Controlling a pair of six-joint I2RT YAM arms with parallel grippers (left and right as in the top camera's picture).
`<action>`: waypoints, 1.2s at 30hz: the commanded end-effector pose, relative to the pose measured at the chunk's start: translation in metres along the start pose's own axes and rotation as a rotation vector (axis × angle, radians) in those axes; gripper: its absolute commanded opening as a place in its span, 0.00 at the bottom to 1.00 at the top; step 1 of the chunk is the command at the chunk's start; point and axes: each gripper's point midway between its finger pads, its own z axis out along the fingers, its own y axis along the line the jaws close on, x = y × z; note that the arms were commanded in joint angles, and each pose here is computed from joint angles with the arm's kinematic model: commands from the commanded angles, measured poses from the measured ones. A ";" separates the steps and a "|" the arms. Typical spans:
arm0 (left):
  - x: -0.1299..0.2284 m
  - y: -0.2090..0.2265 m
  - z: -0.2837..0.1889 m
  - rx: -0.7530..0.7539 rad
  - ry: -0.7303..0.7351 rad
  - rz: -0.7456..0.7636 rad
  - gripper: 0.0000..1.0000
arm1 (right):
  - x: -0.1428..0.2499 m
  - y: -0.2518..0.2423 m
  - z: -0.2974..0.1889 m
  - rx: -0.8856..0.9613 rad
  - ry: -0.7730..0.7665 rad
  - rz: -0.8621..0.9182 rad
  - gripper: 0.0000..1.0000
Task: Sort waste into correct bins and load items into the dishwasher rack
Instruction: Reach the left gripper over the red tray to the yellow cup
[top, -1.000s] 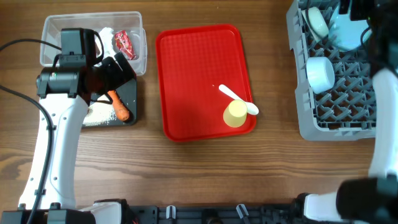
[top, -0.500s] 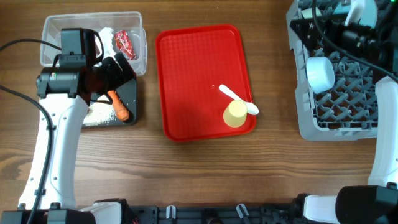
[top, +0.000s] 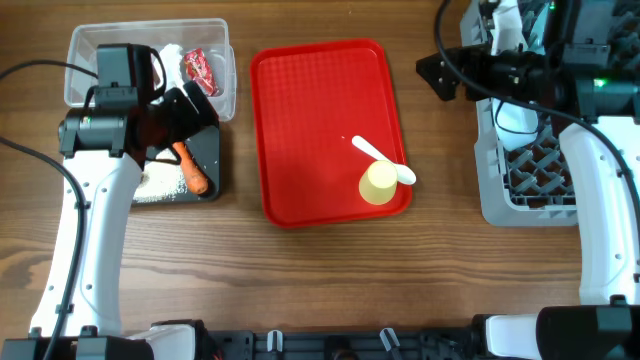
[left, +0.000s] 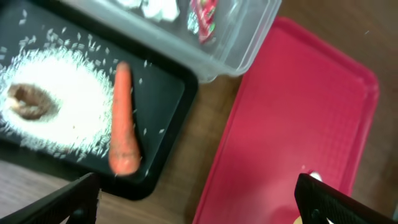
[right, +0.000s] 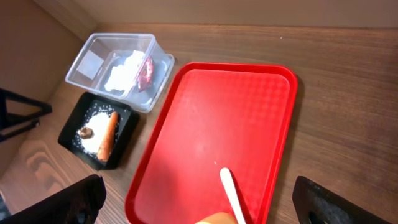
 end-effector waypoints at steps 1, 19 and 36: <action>-0.008 -0.008 -0.001 0.029 -0.029 -0.008 1.00 | 0.006 -0.023 0.000 0.061 0.016 0.047 0.99; 0.131 -0.219 0.006 0.583 0.184 0.465 1.00 | 0.011 -0.133 -0.069 0.353 -0.097 0.351 1.00; 0.254 -0.250 0.092 0.369 0.342 0.913 0.99 | 0.018 -0.133 -0.069 0.352 -0.078 0.390 1.00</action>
